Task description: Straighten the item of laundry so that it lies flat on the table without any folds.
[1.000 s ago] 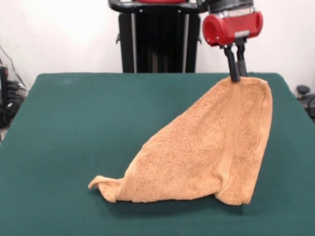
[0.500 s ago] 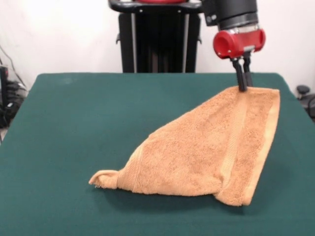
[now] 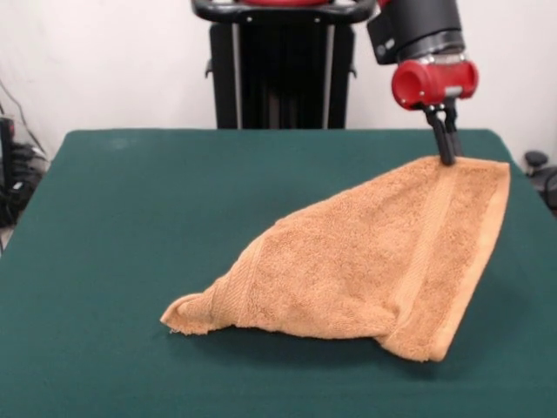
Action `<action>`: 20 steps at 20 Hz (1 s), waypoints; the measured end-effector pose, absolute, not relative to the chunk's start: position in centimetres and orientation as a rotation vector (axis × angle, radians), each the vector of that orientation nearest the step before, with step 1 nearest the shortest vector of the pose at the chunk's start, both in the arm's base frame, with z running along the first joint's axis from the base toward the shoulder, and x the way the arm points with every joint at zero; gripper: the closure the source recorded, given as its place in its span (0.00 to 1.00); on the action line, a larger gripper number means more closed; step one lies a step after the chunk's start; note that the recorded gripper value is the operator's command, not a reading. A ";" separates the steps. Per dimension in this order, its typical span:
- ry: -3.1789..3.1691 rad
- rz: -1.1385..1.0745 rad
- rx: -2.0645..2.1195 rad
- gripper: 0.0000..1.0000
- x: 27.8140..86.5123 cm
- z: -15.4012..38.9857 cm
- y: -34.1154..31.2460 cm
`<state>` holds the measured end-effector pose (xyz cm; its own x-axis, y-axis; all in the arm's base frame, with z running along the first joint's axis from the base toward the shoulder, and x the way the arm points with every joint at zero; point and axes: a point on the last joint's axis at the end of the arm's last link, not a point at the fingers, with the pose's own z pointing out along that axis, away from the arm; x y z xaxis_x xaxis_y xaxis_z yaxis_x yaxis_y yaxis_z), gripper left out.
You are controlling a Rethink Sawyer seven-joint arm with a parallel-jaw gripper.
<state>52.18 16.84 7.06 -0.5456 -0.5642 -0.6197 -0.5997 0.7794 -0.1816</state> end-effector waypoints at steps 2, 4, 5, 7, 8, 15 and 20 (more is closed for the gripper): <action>2.264 0.060 -0.862 1.00 51.8 6.9 16.8; 2.250 0.049 -0.862 1.00 51.6 6.9 16.6; 2.244 0.041 -0.864 1.00 51.5 7.0 16.5; 2.231 0.023 -0.863 1.00 51.3 7.2 16.3; 2.225 0.016 -0.862 1.00 51.2 7.3 16.3; 2.133 -0.028 -0.815 1.00 50.0 8.9 17.2; 2.079 -0.041 -0.810 1.00 49.2 9.7 17.3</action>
<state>49.19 17.30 9.73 -0.4010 -0.5600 -0.7250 -0.5312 0.7869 -0.3140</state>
